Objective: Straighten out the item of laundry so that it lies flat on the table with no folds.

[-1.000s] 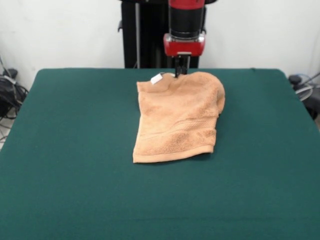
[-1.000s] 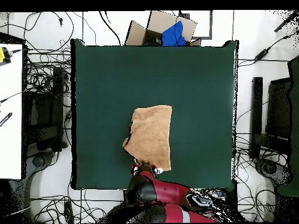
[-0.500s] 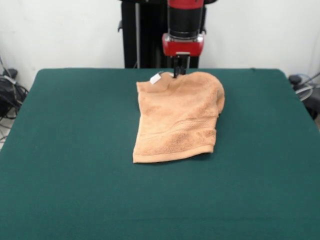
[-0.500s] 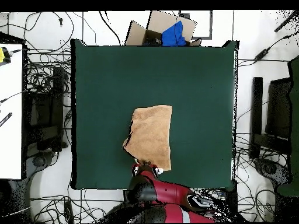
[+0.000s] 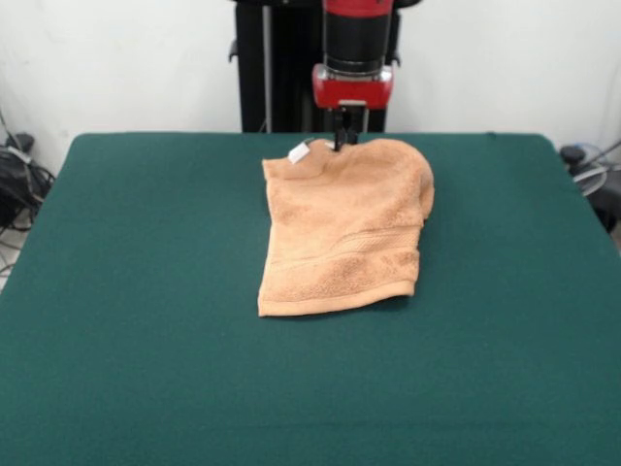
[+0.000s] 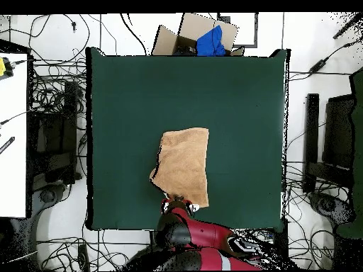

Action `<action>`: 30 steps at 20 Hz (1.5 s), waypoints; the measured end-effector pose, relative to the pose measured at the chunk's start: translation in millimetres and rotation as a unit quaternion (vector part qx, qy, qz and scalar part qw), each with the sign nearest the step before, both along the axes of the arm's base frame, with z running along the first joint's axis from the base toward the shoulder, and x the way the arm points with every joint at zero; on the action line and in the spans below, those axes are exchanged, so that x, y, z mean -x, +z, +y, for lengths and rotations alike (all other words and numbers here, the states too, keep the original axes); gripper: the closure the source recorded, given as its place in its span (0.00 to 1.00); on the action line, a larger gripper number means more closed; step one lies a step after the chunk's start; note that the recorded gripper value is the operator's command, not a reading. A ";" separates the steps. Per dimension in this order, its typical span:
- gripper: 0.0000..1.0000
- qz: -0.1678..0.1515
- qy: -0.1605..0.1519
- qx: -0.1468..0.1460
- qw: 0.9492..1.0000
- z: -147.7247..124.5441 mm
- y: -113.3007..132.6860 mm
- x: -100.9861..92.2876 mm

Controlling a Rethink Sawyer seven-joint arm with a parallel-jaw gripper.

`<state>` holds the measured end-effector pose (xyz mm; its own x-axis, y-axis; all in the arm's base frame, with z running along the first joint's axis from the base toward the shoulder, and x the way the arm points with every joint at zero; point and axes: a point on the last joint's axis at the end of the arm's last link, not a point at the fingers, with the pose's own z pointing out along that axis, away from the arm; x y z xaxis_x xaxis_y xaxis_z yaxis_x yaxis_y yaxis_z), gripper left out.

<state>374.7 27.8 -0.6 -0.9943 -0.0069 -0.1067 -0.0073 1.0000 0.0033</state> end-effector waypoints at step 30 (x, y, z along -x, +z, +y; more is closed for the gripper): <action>0.00 -0.020 0.002 0.009 1.000 -4.5 12.9 -12.6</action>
<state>387.2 23.4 12.4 -0.9893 -0.0126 -0.1455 -0.0105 0.9998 -0.0155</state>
